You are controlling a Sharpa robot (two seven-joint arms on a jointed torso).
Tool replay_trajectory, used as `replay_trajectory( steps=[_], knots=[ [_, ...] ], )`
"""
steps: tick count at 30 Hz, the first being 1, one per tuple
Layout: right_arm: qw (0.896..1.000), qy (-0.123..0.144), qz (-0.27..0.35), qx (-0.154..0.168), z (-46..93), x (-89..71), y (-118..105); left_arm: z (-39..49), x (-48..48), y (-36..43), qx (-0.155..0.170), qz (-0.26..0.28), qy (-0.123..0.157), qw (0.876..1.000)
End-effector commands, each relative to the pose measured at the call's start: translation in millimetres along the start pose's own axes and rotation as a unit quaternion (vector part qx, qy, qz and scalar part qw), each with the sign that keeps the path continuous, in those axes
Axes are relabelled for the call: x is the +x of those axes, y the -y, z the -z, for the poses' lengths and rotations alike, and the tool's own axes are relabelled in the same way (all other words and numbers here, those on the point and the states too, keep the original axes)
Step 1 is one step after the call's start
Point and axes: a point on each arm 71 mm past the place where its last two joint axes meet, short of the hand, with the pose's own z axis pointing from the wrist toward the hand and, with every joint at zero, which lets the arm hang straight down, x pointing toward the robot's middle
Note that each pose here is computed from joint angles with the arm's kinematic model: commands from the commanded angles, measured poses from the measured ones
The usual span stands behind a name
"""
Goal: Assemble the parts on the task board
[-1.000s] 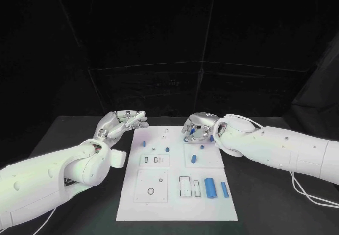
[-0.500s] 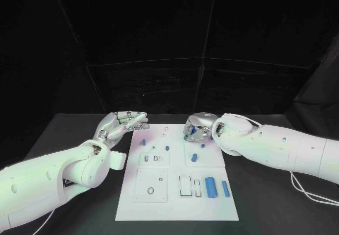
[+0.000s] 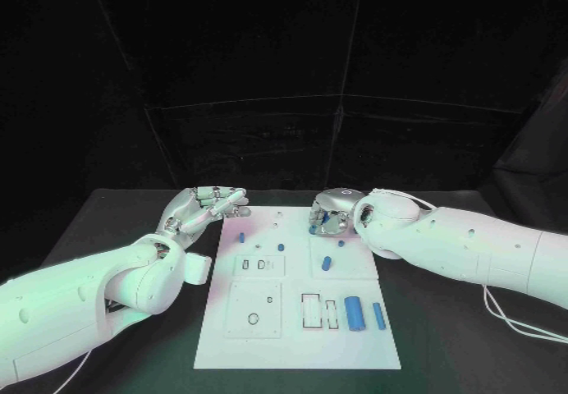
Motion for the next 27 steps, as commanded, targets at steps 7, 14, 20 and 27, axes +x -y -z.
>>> replay_trajectory(
  steps=[7, 14, 20, 27],
  knots=[
    [1.0, -0.021, 0.0, -0.001, -3.1, 1.6, -1.7, -0.1, 3.1, 1.3, 0.002, 0.004, -0.012, 1.0],
    [1.0, -0.022, -0.005, -0.005, -5.2, 1.8, -5.1, 0.0, 3.0, 1.4, 0.001, 0.004, -0.013, 1.0],
    [1.0, -0.022, -0.006, -0.006, -6.4, 1.9, -6.5, -0.1, 2.5, 1.2, 0.001, 0.004, -0.013, 1.0],
    [1.0, 0.009, -0.016, -0.013, -5.5, -2.5, -7.6, -0.1, 1.8, 0.9, 0.0, 0.004, -0.012, 1.0]
  ],
)
